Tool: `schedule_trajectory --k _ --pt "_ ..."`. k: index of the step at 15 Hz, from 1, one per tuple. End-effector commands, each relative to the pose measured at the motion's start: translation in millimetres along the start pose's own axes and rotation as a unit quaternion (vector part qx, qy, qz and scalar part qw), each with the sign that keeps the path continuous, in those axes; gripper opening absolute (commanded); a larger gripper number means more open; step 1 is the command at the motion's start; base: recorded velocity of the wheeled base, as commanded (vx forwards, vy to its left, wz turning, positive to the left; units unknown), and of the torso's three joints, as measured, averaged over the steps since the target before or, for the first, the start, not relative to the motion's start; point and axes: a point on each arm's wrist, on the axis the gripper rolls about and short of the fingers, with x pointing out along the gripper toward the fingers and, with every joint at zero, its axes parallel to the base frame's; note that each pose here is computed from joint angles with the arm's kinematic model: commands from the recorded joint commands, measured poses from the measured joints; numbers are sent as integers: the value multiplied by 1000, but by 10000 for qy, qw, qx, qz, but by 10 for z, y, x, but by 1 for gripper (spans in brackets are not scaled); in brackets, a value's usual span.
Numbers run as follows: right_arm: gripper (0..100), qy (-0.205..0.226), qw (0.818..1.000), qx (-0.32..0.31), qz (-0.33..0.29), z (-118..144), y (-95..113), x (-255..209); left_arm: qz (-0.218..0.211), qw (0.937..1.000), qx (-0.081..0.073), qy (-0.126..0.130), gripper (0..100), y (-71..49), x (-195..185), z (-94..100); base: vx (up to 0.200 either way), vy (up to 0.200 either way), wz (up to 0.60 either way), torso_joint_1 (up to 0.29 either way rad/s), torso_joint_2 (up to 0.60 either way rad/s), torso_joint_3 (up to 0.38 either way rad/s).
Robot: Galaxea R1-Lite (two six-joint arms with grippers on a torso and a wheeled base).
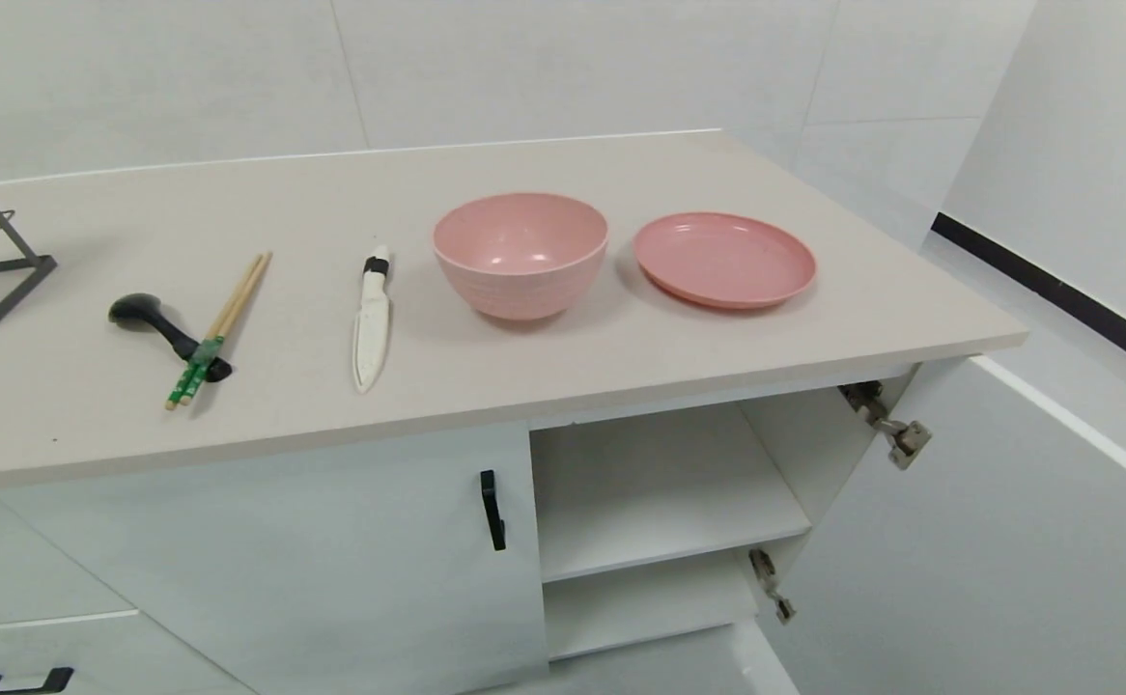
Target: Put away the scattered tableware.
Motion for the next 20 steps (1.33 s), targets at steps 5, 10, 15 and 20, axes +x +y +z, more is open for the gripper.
schedule_trajectory --k 5,10,15,20 --pt "100 -6 10000 -1 1 1 0 0 0 10000 -2 15 100 0 2 1 0 0 0 157 -485 -216" --pt "100 -6 10000 -1 1 1 0 0 8 10000 -2 15 100 0 2 1 0 0 0 371 -488 -238" --pt "100 -6 10000 -1 1 1 0 0 8 10000 -2 15 100 0 2 1 0 0 0 289 -527 -247" --pt "100 -6 10000 -1 1 1 0 0 0 10000 -2 15 100 0 2 1 0 80 0 152 -293 -136"
